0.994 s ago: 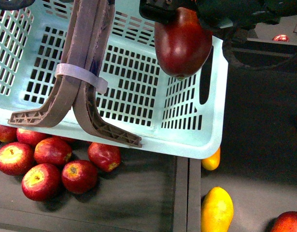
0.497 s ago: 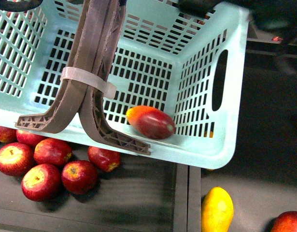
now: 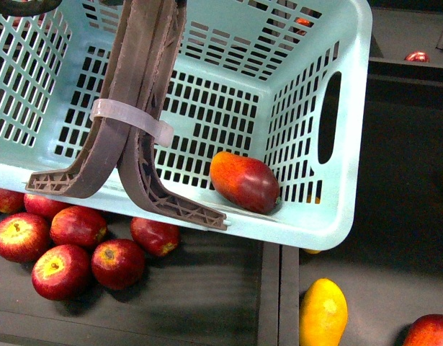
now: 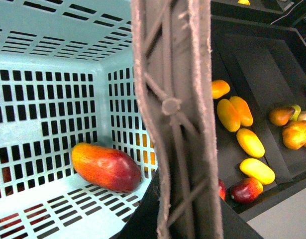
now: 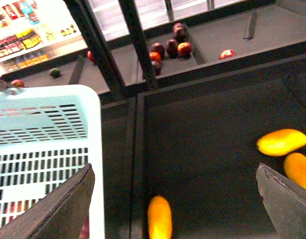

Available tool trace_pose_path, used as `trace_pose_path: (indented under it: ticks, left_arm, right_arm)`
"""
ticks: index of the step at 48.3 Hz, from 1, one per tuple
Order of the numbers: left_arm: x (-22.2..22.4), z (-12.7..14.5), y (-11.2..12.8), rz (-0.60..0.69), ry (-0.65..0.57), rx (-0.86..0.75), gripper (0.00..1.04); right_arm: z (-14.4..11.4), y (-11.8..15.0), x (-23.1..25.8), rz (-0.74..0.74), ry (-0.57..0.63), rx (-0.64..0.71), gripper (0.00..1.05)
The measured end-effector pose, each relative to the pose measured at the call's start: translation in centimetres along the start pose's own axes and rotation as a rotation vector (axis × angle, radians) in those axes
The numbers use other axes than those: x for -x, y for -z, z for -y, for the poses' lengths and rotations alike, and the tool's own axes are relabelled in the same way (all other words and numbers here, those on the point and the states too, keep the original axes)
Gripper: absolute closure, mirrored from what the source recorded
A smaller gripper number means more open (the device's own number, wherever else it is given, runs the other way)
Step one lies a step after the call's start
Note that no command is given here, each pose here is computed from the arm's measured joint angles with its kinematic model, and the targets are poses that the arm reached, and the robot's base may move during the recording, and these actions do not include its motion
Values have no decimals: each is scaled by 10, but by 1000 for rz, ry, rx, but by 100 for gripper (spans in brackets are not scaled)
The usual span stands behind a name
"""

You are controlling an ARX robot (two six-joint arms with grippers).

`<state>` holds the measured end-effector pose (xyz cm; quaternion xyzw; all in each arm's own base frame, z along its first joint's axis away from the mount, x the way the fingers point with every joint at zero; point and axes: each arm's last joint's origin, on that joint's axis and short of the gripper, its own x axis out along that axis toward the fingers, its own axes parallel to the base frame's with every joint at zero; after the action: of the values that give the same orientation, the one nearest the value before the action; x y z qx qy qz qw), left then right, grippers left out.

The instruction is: Pick mango and avocado into basket

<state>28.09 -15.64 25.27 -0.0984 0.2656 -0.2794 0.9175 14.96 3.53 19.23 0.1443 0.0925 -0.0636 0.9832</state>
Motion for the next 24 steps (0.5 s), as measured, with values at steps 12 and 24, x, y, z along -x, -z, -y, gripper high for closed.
trace_pose_path:
  ticks: [12, 24]
  left_arm:
    - [0, 0, 0, -1, 4, -1, 99]
    - [0, 0, 0, -1, 2, -1, 99]
  right_arm:
    - [8, 5, 6, 38, -7, 6, 11]
    - [24, 10, 15, 178, -136, 253, 58]
